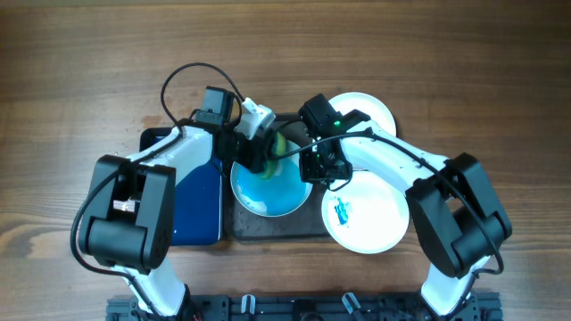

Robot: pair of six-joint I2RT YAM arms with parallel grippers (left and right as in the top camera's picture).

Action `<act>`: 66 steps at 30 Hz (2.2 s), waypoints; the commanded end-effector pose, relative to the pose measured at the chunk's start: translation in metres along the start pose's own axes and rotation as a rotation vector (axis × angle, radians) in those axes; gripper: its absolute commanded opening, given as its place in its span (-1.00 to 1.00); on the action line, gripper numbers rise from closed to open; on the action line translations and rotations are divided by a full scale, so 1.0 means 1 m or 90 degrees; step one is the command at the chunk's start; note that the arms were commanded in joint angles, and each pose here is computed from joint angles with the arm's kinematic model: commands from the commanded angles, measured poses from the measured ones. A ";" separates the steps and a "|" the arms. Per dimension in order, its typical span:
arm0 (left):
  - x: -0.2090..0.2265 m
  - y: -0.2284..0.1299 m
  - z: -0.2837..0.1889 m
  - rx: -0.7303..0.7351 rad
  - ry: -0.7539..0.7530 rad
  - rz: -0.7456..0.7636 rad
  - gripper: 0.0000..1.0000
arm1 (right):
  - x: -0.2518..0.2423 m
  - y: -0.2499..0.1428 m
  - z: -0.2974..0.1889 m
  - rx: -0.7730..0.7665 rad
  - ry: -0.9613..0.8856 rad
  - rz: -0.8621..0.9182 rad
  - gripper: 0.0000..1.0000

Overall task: Clean dirty plates on tray and stack at the side
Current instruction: 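Scrub the plate surface with the sponge using the left gripper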

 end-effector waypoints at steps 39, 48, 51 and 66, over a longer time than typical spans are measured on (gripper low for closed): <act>-0.023 -0.014 -0.014 0.024 0.032 -0.103 -0.92 | -0.006 0.002 0.006 -0.006 -0.017 -0.012 -0.91; -0.070 -0.037 0.020 0.103 0.004 -0.091 -0.92 | -0.005 0.002 0.006 -0.004 -0.014 -0.012 -0.91; -0.073 -0.039 0.021 0.110 0.006 -0.104 -0.92 | -0.005 0.001 0.006 -0.001 -0.012 -0.012 -0.91; 0.011 -0.048 -0.016 0.104 0.190 -0.322 -0.92 | -0.003 0.003 0.006 -0.009 -0.003 -0.014 -0.91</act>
Point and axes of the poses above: each gripper's point midway between its finger pads, its own z axis out along the fingers, its own x axis along the line the jaws close on, y = z × x, the point moved 7 cm from there along -z, back along the fingers, and after that the axes turned 15 degrees about -z, right-handed, at the moved point
